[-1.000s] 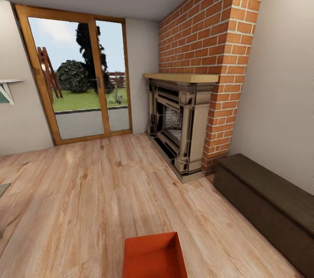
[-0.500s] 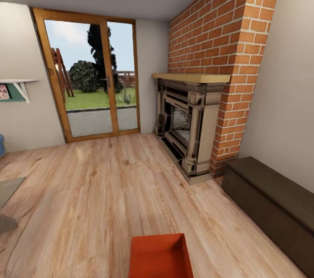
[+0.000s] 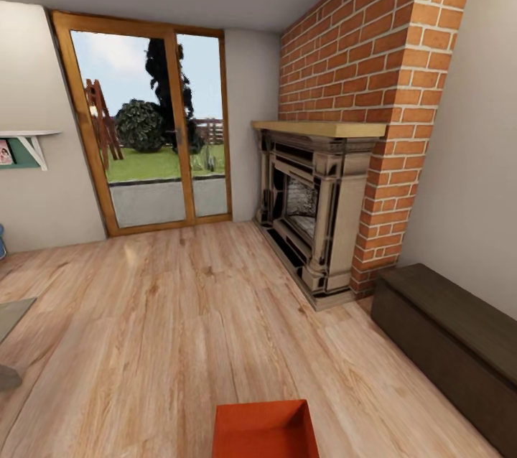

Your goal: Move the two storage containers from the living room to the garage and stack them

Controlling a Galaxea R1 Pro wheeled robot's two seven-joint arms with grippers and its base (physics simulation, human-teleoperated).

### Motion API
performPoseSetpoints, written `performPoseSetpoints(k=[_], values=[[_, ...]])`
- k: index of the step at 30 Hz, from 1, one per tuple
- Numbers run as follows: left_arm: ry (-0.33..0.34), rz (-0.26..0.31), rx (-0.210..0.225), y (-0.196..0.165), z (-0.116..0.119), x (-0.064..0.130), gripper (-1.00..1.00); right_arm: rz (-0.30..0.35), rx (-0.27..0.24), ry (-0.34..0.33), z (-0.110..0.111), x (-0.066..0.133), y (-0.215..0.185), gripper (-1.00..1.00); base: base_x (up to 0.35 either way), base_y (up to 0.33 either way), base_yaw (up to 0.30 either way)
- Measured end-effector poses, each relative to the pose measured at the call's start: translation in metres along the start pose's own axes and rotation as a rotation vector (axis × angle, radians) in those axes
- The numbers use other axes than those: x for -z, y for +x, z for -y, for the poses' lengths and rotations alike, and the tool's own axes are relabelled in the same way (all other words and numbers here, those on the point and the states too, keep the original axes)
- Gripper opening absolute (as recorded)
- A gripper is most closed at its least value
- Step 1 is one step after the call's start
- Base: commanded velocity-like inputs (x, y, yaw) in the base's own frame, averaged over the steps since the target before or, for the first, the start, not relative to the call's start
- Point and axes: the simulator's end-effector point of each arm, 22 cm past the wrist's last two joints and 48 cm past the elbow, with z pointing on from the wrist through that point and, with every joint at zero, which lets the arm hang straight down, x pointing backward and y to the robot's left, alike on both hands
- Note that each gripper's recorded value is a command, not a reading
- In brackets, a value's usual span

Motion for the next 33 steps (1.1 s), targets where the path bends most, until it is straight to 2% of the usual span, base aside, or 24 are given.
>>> performPoseSetpoints(k=[25, 33], values=[[-0.001, 0.0, 0.001, -0.0004, -0.0003, -0.0002, 1.0, -0.001, 0.0, 0.0, -0.0003, -0.0002, 0.0, 1.0, 0.012, -0.052, 0.0], [-0.001, 0.001, 0.002, -0.0005, -0.0003, -0.0002, 1.0, 0.0, 0.001, 0.0, -0.0001, -0.0002, -0.0001, 1.0, 0.0, 0.0, 0.093]])
